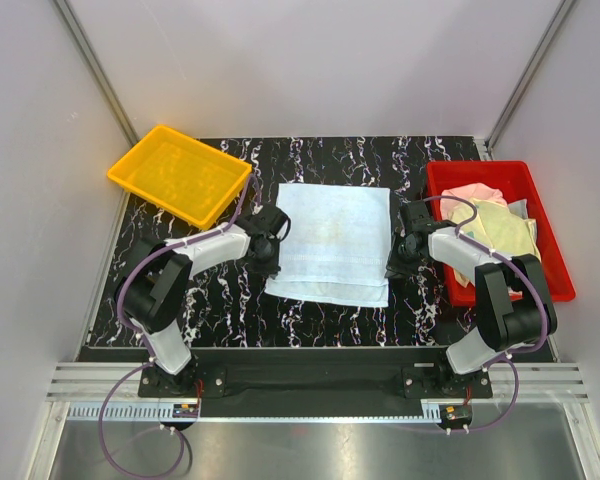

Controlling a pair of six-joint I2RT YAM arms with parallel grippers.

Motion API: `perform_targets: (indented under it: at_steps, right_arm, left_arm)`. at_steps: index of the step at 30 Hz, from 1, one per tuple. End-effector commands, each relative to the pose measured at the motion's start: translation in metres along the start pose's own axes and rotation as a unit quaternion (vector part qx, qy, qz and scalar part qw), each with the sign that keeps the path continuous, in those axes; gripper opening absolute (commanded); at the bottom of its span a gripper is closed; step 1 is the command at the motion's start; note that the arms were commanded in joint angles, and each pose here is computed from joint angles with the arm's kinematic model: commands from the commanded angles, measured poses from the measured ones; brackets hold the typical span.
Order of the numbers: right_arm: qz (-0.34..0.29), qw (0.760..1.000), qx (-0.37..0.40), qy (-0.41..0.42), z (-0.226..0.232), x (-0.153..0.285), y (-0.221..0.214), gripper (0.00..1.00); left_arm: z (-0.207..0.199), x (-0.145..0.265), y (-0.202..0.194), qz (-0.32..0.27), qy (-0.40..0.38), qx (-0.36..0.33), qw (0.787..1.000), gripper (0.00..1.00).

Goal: Fold and stack the towels
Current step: Fold the towel

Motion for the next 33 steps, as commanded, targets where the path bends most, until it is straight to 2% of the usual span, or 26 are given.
perform_targets:
  at_steps: [1, 9, 12, 15, 16, 20, 23, 27, 33]
  right_arm:
    - [-0.023, 0.999, 0.014, 0.017, 0.01, 0.01, 0.007, 0.02]
    - [-0.023, 0.999, 0.015, 0.018, 0.009, 0.008, 0.006, 0.02]
    - [-0.023, 0.999, 0.016, 0.018, 0.01, 0.008, 0.006, 0.02]
    - [-0.023, 1.0, 0.016, 0.014, 0.009, 0.009, 0.006, 0.02]
    - [-0.025, 1.0, 0.015, 0.009, 0.008, 0.01, 0.007, 0.02]
    - [-0.026, 1.0, 0.016, 0.005, 0.008, 0.012, 0.009, 0.16]
    - [-0.023, 1.0, 0.015, 0.004, 0.008, 0.012, 0.008, 0.14]
    - [-0.022, 1.0, 0.013, 0.003, 0.007, 0.01, 0.007, 0.03]
    - [-0.022, 1.0, 0.014, 0.0, 0.007, 0.012, 0.008, 0.04]
  left_arm:
    - [-0.005, 0.003, 0.012, -0.019, 0.006, -0.003, 1.0, 0.23]
    - [-0.01, 0.013, 0.018, -0.029, 0.015, -0.015, 0.999, 0.23]
    - [-0.012, 0.013, 0.018, -0.027, 0.013, -0.015, 0.999, 0.15]
    - [-0.013, 0.011, 0.017, -0.024, 0.014, -0.015, 0.999, 0.0]
    - [-0.013, 0.01, 0.017, -0.024, 0.015, -0.016, 0.999, 0.0]
    - [-0.014, 0.01, 0.018, -0.024, 0.016, -0.016, 0.999, 0.0]
    - [-0.014, 0.01, 0.018, -0.026, 0.014, -0.015, 0.999, 0.0]
    - [-0.014, 0.01, 0.018, -0.027, 0.015, -0.017, 0.999, 0.0]
    - [-0.014, 0.014, 0.02, -0.032, 0.015, -0.014, 0.999, 0.0]
Point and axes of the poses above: each gripper's point midway between its finger pads, its own x axis back along the fingers, its own z axis along the line the jaws close on, y = z × x, the point moved 5 cm from there along x, back along the fingers, and after that the axes turned 1 degree about -x, right-handed, at the moved point
